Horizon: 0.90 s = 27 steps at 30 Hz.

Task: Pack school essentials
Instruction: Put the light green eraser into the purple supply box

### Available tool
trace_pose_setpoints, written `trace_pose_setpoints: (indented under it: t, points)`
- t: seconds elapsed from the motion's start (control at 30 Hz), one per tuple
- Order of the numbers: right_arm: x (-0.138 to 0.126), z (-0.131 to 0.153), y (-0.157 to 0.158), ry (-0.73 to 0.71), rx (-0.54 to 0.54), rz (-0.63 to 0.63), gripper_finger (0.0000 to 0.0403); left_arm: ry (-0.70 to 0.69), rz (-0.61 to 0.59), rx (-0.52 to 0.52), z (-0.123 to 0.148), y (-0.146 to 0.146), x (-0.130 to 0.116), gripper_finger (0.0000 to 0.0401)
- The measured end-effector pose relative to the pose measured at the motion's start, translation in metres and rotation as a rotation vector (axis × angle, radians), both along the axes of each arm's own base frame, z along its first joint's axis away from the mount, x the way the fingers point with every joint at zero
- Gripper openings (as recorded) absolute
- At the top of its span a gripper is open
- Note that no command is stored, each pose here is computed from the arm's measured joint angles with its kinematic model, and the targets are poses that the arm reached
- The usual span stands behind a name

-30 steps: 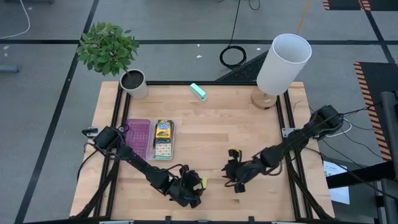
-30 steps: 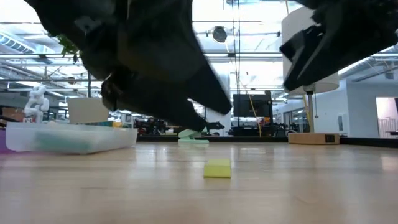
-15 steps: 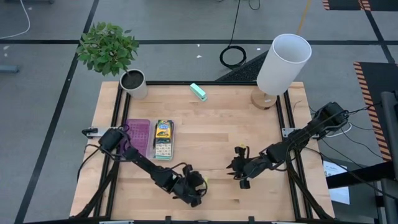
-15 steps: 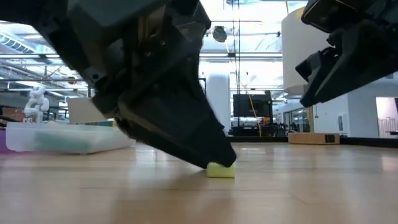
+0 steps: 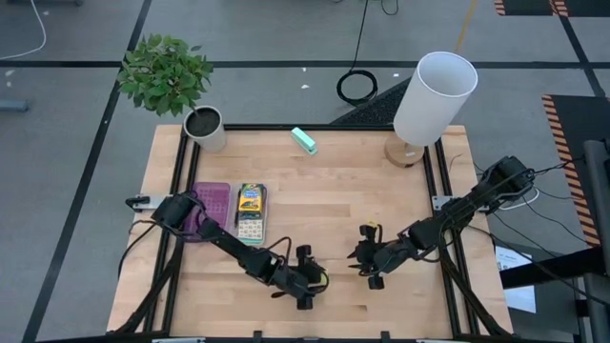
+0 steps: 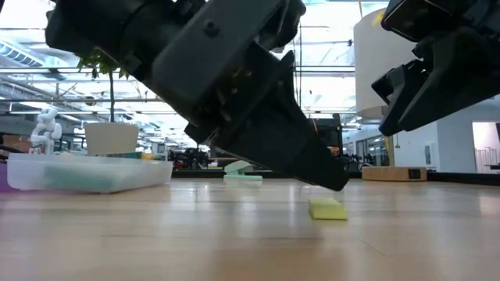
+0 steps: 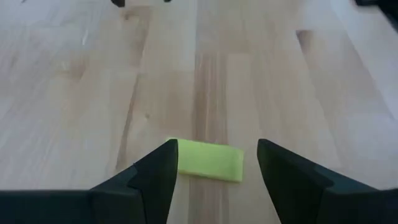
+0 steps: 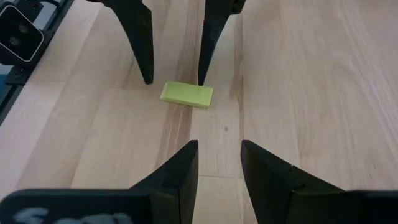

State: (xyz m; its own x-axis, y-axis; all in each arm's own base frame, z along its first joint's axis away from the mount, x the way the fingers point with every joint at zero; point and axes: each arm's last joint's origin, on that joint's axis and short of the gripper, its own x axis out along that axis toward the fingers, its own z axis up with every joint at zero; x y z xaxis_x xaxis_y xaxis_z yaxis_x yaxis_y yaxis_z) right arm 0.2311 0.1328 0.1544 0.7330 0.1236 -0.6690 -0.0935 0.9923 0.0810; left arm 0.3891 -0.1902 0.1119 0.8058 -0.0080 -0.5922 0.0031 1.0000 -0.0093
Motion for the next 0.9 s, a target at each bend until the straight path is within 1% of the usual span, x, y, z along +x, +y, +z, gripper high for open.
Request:
trace_pose_setpoints:
  t: [0.07, 0.1, 0.27, 0.37, 0.47, 0.57, 0.63, 0.73, 0.8, 0.9]
  points:
    - [0.000, 0.000, 0.000, 0.002, 0.004, 0.003, 0.0114, 0.005, 0.005, 0.012, 0.000, 0.001, 0.000, 0.0225]
    - [0.000, 0.000, 0.000, 0.005, 0.010, 0.008, 0.0114, 0.009, 0.022, 0.001, 0.001, 0.002, -0.001, 0.0225]
    - [0.000, 0.001, 0.001, 0.000, 0.025, 0.009, 0.0114, 0.044, 0.144, -0.144, 0.012, 0.003, -0.007, 0.0225]
    - [0.001, 0.002, 0.002, -0.017, 0.035, 0.011, 0.0114, 0.096, 0.170, -0.177, 0.009, -0.001, -0.013, 0.0226]
    - [0.003, 0.004, 0.003, -0.037, 0.046, 0.012, 0.0114, 0.125, 0.152, -0.194, 0.005, -0.003, -0.014, 0.0225]
    - [0.003, 0.004, 0.003, -0.042, 0.043, 0.017, 0.0114, 0.132, 0.131, -0.154, 0.003, 0.001, -0.012, 0.0226]
    - [0.003, 0.004, 0.003, -0.043, 0.039, 0.020, 0.0114, 0.124, 0.116, -0.148, 0.004, 0.006, -0.009, 0.0225]
    - [0.003, 0.004, 0.003, -0.044, 0.035, 0.024, 0.0114, 0.136, 0.069, -0.179, 0.005, 0.017, -0.002, 0.0225]
    - [0.003, 0.004, 0.003, -0.045, 0.030, 0.029, 0.0114, 0.149, 0.049, -0.223, 0.001, 0.025, 0.004, 0.0225]
    - [0.003, 0.004, 0.003, -0.044, 0.029, 0.029, 0.0114, 0.156, 0.005, -0.255, -0.003, 0.033, 0.010, 0.0225]
